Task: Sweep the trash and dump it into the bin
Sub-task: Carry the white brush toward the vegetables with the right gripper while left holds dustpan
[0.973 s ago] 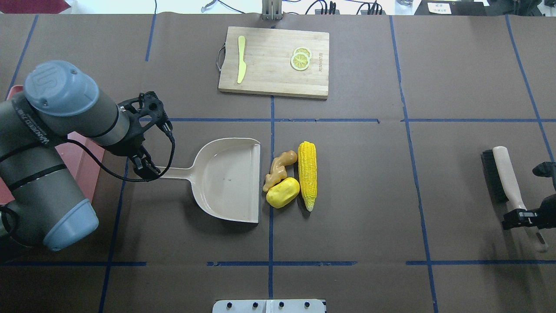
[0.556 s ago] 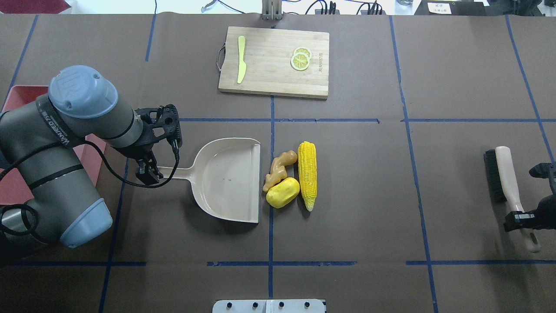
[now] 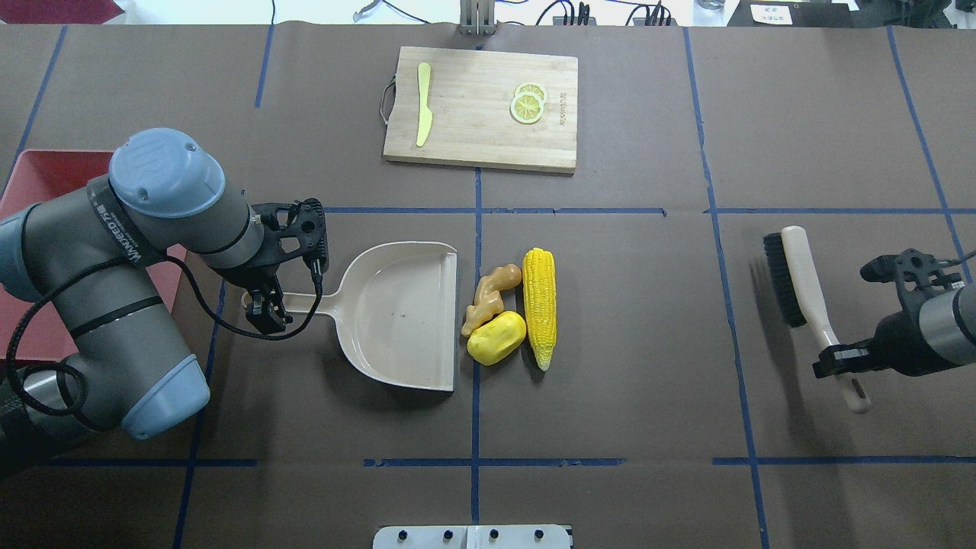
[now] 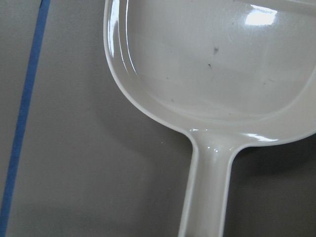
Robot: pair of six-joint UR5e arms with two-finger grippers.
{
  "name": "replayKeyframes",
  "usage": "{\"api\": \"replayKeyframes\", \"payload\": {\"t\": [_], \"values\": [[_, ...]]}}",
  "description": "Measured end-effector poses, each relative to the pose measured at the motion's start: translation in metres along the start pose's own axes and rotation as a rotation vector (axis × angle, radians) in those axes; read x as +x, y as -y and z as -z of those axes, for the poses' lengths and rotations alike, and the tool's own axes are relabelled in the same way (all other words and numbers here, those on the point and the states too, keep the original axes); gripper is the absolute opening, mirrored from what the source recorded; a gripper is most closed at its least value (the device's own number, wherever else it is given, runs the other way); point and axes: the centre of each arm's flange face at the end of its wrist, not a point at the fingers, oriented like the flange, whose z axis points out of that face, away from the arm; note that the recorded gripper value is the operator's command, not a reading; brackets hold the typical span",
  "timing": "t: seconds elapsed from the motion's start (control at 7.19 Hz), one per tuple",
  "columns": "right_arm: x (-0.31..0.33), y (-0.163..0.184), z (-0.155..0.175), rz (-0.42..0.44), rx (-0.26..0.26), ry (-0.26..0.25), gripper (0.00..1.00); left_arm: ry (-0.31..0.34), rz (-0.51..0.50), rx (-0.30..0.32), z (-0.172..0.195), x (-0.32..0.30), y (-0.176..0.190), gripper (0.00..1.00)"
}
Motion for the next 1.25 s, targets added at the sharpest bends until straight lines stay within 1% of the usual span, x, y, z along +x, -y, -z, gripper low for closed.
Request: {"api": "replayKeyframes", "payload": {"t": [0.14,0.28,0.42,0.56,0.7,0.83,0.97,1.25], "values": [[-0.029,0.011,0.000,0.029,0.009,0.033,0.00,-0.007,-0.016,-0.003,-0.008,0.003,0.002,0.92],[-0.060,0.025,0.001,0.046,0.013,0.052,0.00,-0.013,-0.028,-0.008,-0.015,0.004,0.002,0.85],[-0.091,0.040,0.003,0.049,0.010,0.054,0.00,-0.016,-0.039,-0.013,-0.019,0.005,0.002,0.69],[-0.116,0.051,0.003,0.047,0.003,0.046,0.00,-0.017,-0.054,-0.017,-0.021,0.005,0.001,0.50],[-0.133,0.054,0.001,0.047,-0.007,0.039,0.00,-0.018,-0.062,-0.019,-0.022,0.005,0.001,0.35],[-0.148,0.051,-0.006,0.046,-0.022,0.041,0.00,-0.018,-0.066,-0.020,-0.021,0.006,0.000,0.29],[-0.166,0.046,-0.015,0.044,-0.038,0.042,0.00,-0.018,-0.076,-0.020,-0.020,0.006,-0.002,0.18],[-0.201,0.039,-0.028,0.061,-0.050,0.034,0.01,-0.012,-0.094,-0.019,-0.016,0.003,-0.004,0.13]]}}
